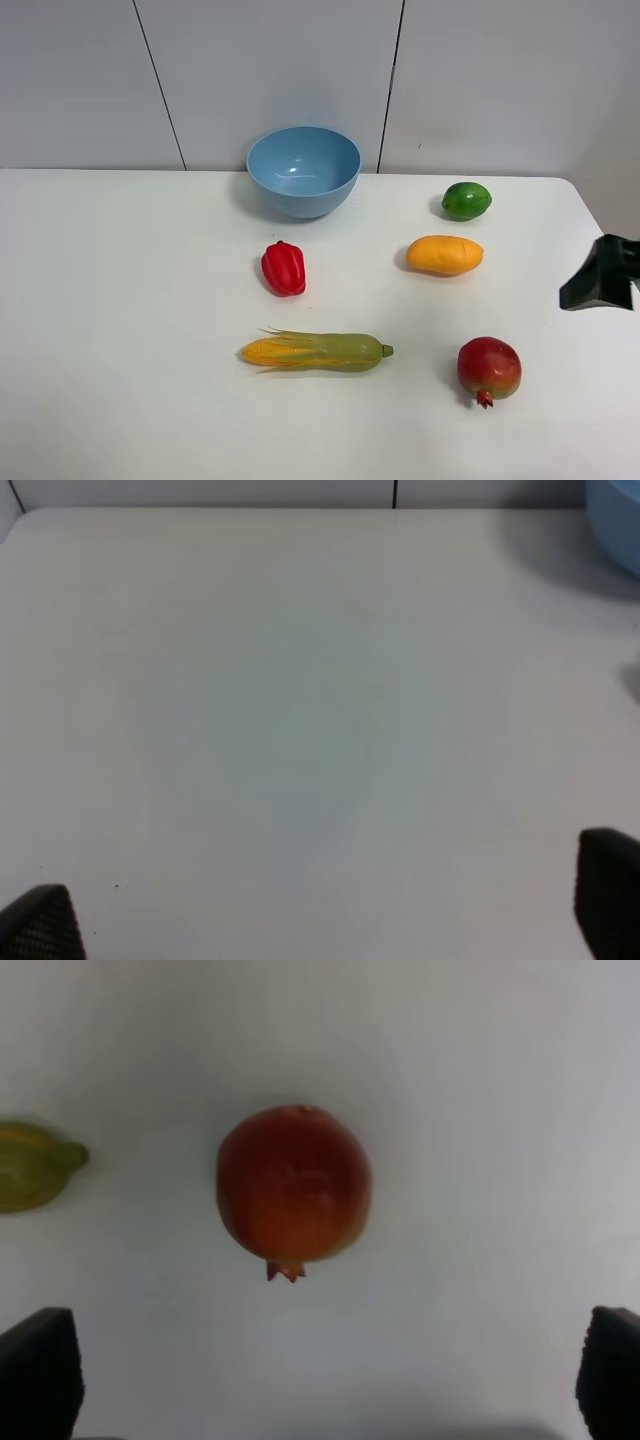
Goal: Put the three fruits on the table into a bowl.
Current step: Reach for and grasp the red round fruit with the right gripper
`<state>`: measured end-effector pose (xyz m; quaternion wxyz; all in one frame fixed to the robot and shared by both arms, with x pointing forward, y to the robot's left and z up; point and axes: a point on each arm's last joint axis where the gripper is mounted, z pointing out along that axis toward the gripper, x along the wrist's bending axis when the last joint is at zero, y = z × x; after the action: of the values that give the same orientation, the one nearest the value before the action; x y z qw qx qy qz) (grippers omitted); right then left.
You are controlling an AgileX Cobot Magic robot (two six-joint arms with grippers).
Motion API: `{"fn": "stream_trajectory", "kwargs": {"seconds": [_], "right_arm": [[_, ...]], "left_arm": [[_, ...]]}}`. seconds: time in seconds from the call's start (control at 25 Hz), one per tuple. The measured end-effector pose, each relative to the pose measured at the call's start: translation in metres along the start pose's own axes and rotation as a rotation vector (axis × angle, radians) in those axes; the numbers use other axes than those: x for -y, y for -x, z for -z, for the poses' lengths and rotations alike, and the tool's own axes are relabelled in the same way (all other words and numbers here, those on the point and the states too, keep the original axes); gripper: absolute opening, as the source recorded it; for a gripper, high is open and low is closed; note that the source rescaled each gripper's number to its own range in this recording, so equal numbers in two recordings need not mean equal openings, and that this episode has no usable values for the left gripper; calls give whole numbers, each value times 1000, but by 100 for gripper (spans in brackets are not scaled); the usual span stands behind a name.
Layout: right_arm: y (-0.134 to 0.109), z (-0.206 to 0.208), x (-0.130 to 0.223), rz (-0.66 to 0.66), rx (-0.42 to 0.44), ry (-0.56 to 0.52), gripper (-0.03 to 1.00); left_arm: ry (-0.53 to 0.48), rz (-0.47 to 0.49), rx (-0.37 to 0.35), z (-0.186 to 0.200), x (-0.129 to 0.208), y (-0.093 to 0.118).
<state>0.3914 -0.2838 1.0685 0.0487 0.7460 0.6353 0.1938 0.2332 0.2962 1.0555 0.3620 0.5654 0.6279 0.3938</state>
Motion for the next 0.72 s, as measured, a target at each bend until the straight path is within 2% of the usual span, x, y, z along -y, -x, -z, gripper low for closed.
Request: {"fn": "stream_trajectory", "kwargs": {"seconds": [0.16,0.36,0.56,0.72], "right_arm": [[-13,-28,-16,15,-22,-57,100],[-31,-67,-22,22,-6,-194,100],[-33,-98,-24,-66,44,-307,100],[-32,-105,-25,-80,68,-324,100]], "left_arm": [[0,0,0,0,0,0],[0,0,0,0,0,0],[0,-1,0,0,0,0],[0,-1,0,0,0,0]]}}
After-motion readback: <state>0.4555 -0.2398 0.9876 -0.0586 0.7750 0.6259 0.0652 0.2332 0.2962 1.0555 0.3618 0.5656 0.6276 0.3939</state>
